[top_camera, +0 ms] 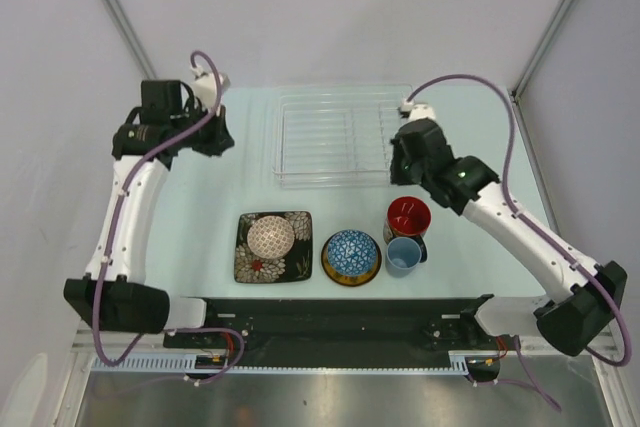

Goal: Load the mixed dishes into the dish rack

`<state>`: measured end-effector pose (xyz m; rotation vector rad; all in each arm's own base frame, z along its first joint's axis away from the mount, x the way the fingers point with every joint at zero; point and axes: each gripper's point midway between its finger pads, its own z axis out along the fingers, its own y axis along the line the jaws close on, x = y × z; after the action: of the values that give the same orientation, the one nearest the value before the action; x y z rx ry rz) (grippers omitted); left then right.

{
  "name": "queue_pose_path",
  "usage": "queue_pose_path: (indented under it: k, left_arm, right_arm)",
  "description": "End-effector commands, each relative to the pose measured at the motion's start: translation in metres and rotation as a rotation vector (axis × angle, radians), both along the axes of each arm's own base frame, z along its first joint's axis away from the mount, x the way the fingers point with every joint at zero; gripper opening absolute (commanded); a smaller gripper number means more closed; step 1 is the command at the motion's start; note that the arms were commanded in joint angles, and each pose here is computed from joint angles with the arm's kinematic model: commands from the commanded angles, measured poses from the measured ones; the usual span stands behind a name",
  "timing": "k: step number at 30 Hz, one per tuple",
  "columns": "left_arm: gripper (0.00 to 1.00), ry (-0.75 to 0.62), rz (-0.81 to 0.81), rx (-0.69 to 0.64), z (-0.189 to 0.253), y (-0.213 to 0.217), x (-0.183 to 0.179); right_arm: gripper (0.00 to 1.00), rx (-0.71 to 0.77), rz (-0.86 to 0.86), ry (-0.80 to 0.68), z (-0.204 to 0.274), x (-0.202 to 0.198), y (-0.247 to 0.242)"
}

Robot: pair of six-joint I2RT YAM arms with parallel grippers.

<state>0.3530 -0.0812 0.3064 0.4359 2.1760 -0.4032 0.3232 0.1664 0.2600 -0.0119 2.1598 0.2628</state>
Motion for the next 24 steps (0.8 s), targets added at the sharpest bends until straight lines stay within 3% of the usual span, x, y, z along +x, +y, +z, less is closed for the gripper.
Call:
queue_pose_path:
  k: [1,2,3,4,5,7,10,17,24]
  left_arm:
    - [0.0,-0.056,-0.127,0.165,-0.03,0.009,-0.04]
    - [0.0,-0.044,-0.135,0.181,-0.04,0.011,-0.046]
    - [0.08,-0.002,-0.145,0.194,-0.062,0.012,-0.053]
    - [0.33,-0.019,-0.155,0.206,-0.065,0.013,-0.059]
    - [0.85,0.005,-0.161,0.209,-0.08,0.014,-0.064]
    - [0.9,-0.004,-0.178,0.205,-0.084,0.012,-0.071]
    - [0.98,0.02,-0.178,0.193,-0.099,0.011,-0.078]
    - [0.95,0.058,-0.165,0.2,-0.122,0.014,-0.081]
    - [0.94,0.044,-0.156,0.197,-0.12,0.014,-0.069]
  right_arm:
    - [0.0,-0.136,0.058,0.113,-0.034,-0.03,0.011]
    - [0.02,-0.14,0.086,0.128,-0.039,-0.034,0.017]
    - [0.17,-0.148,0.124,0.144,-0.044,-0.037,0.026]
    - [0.37,-0.159,0.155,0.146,-0.047,-0.039,0.033]
    - [0.57,-0.18,0.213,0.144,-0.051,-0.046,0.047]
    - [0.75,-0.208,0.294,0.15,-0.06,-0.049,0.064]
    - [0.83,-0.185,0.401,0.209,-0.077,-0.06,0.09]
    - [0.73,-0.181,0.487,0.404,-0.126,-0.083,0.107]
    - [0.7,-0.213,0.514,0.468,-0.147,-0.103,0.106]
